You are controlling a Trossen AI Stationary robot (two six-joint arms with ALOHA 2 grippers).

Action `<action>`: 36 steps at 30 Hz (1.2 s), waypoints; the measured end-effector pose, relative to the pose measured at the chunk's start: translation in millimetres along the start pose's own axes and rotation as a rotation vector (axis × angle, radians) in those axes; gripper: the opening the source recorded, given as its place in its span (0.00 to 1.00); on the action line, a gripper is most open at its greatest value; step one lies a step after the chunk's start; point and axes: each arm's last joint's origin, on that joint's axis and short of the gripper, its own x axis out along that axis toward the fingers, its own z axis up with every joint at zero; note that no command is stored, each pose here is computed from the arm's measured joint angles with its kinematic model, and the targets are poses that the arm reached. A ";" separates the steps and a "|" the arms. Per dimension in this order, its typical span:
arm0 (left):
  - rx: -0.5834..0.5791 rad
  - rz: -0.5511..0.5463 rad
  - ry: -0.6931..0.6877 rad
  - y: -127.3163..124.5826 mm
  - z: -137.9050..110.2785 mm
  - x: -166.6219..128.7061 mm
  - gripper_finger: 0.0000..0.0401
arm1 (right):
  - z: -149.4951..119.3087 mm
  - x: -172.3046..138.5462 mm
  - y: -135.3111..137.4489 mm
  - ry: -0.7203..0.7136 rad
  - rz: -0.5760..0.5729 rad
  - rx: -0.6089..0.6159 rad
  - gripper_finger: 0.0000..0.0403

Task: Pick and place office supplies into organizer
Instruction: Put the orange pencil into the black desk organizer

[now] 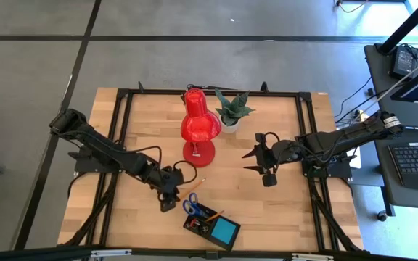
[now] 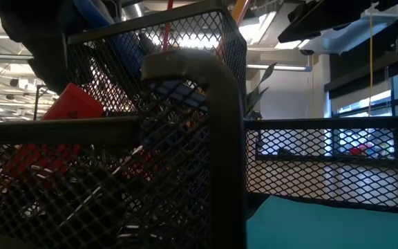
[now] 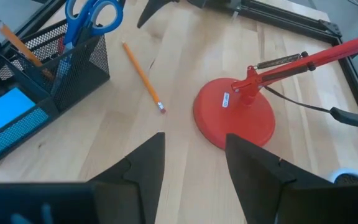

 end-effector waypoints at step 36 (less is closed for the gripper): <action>-0.139 0.392 0.273 -24.5 -22.2 71.5 0.39 | 3.3 0.1 -0.4 -0.034 -0.006 0.004 0.43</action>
